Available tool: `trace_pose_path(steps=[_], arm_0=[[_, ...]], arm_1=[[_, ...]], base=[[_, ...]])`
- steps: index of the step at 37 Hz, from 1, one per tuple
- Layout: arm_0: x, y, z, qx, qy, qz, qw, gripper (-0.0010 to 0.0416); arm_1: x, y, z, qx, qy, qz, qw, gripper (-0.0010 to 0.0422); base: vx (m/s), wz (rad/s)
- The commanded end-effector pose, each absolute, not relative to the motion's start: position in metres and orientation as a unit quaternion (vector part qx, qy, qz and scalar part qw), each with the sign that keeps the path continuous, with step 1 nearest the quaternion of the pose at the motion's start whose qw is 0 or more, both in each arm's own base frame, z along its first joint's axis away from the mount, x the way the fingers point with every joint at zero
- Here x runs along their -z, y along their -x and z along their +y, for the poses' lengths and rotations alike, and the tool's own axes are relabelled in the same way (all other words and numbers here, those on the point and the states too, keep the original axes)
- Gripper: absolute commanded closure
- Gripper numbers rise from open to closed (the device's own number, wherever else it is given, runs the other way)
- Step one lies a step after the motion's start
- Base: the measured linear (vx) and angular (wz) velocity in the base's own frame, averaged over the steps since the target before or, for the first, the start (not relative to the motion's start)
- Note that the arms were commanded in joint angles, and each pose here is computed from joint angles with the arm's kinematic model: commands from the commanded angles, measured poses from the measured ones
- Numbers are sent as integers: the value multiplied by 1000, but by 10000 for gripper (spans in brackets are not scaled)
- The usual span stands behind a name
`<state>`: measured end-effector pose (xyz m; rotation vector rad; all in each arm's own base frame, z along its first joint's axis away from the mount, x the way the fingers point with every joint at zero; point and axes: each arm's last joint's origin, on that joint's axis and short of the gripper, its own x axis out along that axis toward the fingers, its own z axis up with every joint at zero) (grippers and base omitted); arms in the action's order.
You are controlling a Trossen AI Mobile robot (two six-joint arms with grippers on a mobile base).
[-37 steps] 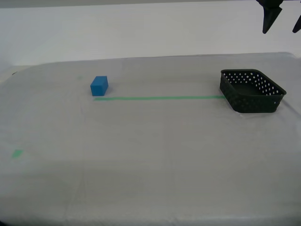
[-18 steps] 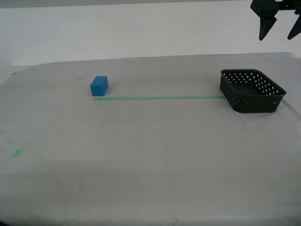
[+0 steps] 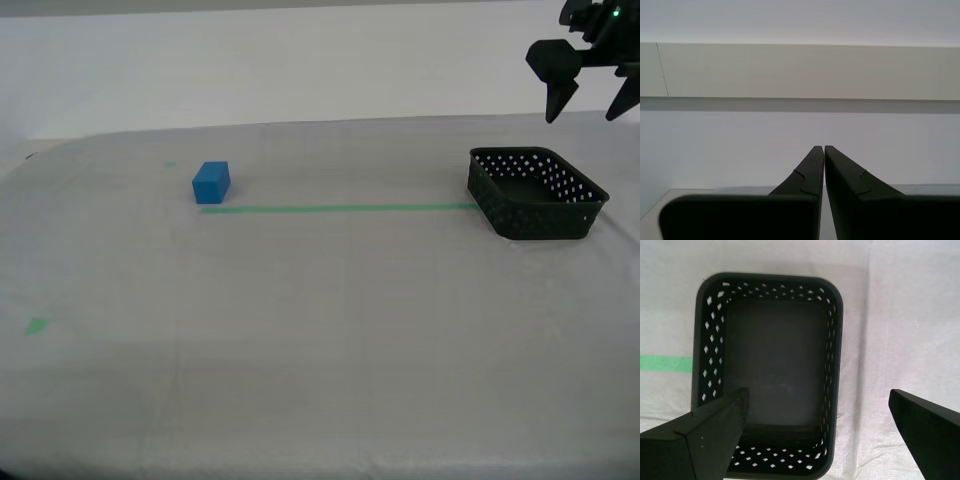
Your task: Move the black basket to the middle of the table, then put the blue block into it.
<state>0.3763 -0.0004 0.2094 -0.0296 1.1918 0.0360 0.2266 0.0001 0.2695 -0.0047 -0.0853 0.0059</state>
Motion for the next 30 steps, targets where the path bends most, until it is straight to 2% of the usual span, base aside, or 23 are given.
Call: trace_pose_path(steps=[1,30], arm_0=[[-202,-375,-1,-13,12,561,828,17],[-188,-369,-2,-1,-5,570,821,17]], arm_1=[[-270,-227,0,-3,2,-45,999,412],[-270,-227,0,-3,2,-45,999,412]], base=[[0,0],[0,0]])
